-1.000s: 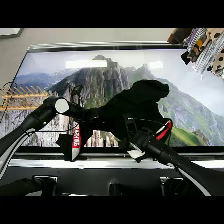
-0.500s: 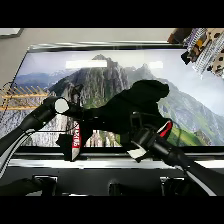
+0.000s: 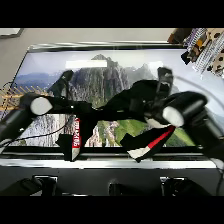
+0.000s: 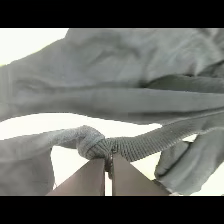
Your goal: Fold the clothes and pants, and hang the long-sleeved shirts on hangers.
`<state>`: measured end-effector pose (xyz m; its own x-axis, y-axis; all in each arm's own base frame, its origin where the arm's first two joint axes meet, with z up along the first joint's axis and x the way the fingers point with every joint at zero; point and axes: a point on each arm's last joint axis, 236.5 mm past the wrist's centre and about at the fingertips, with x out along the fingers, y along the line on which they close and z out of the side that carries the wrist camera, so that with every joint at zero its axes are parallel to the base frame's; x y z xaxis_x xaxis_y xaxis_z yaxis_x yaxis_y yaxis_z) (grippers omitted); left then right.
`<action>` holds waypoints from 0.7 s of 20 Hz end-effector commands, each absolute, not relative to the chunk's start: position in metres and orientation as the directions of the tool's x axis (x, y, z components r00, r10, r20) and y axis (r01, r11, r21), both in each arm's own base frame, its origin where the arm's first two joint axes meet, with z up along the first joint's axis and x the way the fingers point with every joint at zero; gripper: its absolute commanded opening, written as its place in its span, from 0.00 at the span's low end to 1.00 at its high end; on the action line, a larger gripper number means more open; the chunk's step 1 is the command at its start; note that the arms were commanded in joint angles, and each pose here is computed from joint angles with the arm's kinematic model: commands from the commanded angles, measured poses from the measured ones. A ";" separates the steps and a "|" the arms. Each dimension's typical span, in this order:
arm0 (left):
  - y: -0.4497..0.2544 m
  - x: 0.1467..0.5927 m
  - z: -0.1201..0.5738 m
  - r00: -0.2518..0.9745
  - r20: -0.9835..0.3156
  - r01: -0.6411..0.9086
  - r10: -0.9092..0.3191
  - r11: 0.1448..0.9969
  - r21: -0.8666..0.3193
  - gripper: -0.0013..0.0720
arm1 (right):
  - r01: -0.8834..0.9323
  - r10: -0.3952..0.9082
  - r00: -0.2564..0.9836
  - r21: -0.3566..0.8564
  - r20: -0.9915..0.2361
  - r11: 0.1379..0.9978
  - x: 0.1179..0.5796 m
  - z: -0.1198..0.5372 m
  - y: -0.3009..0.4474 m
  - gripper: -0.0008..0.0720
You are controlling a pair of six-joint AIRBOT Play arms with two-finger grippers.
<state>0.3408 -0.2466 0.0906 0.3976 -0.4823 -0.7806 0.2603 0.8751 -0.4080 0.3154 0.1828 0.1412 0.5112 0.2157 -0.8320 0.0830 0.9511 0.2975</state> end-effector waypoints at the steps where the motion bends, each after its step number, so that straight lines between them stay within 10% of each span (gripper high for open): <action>1: -0.232 0.319 0.135 0.440 -0.752 0.286 -0.491 0.870 -0.401 0.05 | 0.014 0.343 0.463 0.394 -0.817 0.919 0.288 0.201 0.196 0.07; 9: -0.176 0.227 0.201 0.473 -0.737 0.189 -0.483 0.873 -0.450 0.05 | -0.152 0.608 0.266 0.590 -0.748 0.793 0.150 0.257 0.265 0.07; 14: -0.160 0.196 0.205 0.452 -0.756 0.160 -0.473 0.877 -0.453 0.05 | -0.092 0.486 0.337 0.486 -0.806 0.869 0.152 0.245 0.241 0.07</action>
<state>0.2148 -0.1706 0.2048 0.4709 -0.4862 -0.7361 0.1868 0.8704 -0.4555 0.1502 0.2604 0.2514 0.2916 0.5698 -0.7683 -0.1473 0.8204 0.5526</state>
